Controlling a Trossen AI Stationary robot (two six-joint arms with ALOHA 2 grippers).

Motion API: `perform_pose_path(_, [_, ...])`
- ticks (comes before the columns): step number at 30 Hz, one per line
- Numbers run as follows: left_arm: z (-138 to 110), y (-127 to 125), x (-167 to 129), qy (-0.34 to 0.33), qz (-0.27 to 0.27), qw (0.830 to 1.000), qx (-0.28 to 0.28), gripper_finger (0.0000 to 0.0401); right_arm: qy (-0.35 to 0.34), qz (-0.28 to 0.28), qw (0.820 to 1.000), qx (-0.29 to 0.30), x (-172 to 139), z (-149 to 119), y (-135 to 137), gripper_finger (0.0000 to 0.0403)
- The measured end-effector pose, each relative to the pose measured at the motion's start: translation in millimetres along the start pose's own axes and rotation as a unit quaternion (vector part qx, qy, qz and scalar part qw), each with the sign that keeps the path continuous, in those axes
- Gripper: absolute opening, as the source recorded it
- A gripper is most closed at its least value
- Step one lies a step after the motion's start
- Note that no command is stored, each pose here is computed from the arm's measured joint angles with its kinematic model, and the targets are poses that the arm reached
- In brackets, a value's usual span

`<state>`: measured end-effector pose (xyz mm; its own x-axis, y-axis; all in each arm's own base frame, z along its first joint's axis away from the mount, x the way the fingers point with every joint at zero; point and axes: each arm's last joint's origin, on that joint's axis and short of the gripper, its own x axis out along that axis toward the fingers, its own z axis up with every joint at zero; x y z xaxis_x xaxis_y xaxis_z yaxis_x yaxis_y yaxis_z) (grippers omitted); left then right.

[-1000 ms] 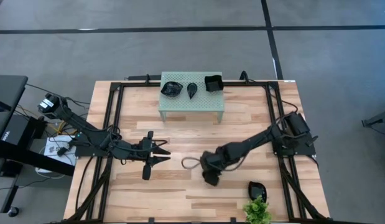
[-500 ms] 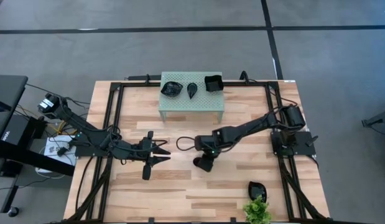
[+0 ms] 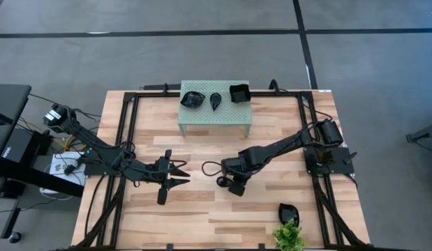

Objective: Pick & Place Mini shaped plates
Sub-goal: Stack the bottom center-shaped plate on top of the other drop-shaped plate

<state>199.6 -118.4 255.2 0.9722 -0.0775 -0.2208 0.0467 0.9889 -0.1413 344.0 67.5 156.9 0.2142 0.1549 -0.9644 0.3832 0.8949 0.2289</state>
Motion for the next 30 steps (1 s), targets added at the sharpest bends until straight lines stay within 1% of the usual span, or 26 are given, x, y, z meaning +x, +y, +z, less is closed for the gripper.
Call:
perform_pose_path(4, [0,0,0,0.0,0.001,1.0,0.0,0.0085,-0.026,0.056,0.998,-0.017,0,4,13,0.001])
perform_pose_path(6, [0,0,0,-0.001,0.001,1.0,0.0,0.0085,-0.029,0.079,0.996,-0.024,-1,4,18,0.0003])
perform_pose_path(9, [0,0,0,-0.002,0.001,1.0,0.0,0.0085,-0.03,0.113,0.993,-0.033,-3,4,24,0.0008])
perform_pose_path(13, [1,0,0,-0.004,0.0,1.0,-0.001,0.0085,-0.038,0.14,0.989,-0.036,-4,8,25,0.0012])
perform_pose_path(16, [1,0,0,-0.004,0.0,1.0,-0.001,0.0085,-0.035,0.134,0.99,-0.025,-5,11,20,0.0009])
perform_pose_path(19, [1,0,0,-0.004,0.001,1.0,-0.001,0.0085,-0.022,0.109,0.994,-0.012,-4,11,12,0.0003])
perform_pose_path(22, [1,0,0,-0.004,0.0,1.0,-0.001,0.0085,0.019,0.075,0.997,0.002,-3,4,3,0.0002])
perform_pose_path(24, [1,0,0,-0.004,0.0,1.0,-0.001,0.0085,0.036,0.059,0.998,0.006,0,-2,4,0.0002])
perform_pose_path(26, [1,0,0,-0.004,0.0,1.0,-0.001,0.0085,0.026,0.066,0.997,0.0,1,-2,9,0.0001])
perform_pose_path(30, [1,0,0,-0.004,0.0,1.0,-0.001,0.0085,-0.025,0.118,0.993,-0.014,2,6,23,0.0001])
